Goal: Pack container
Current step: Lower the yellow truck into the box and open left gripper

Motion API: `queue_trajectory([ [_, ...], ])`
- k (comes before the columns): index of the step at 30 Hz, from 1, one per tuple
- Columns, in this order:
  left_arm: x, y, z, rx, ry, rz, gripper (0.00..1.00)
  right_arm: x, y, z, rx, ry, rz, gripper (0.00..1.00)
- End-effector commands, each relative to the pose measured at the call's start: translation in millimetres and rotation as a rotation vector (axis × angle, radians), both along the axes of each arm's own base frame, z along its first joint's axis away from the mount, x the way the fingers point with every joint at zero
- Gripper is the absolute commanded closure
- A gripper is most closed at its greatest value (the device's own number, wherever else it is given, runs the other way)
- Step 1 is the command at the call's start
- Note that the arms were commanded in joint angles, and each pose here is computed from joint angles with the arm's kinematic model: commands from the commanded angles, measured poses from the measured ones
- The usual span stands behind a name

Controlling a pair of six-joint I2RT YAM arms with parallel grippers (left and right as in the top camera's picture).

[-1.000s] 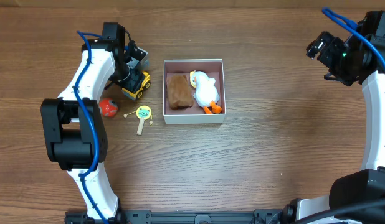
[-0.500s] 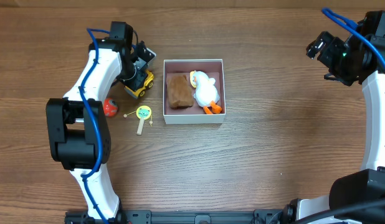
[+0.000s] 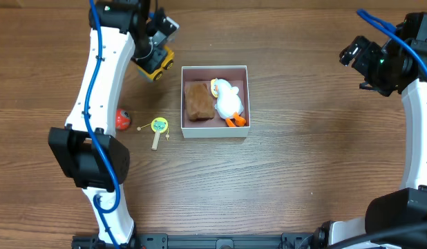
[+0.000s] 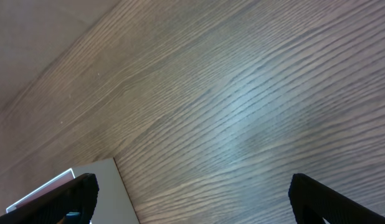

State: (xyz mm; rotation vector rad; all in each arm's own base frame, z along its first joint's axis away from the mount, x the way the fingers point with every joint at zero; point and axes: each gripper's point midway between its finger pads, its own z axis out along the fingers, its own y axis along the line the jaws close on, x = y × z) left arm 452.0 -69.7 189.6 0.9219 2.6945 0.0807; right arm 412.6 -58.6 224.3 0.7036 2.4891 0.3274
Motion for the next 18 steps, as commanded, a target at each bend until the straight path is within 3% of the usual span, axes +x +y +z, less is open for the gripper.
queue_trajectory([
  [1, -4.8, -55.5, 38.8, -0.065, -0.079, -0.108, 0.73, -0.3, 2.4, 2.8, 0.006, -0.005, 0.007, 0.0],
  [9, -57.4, -171.9, 17.4, -0.118, -0.017, -0.481, 0.74, -1.7, 2.8, 1.8, 0.008, 0.002, 0.007, 0.0],
  [13, -84.6, -182.0, -23.0, -0.057, 0.083, -0.616, 0.81, -2.3, 2.9, 1.5, 0.008, 0.005, 0.007, 0.0],
  [18, -85.4, -170.8, -43.6, -0.012, 0.114, -0.622, 0.86, -2.3, 3.1, 1.5, 0.008, 0.005, 0.007, 0.0],
])
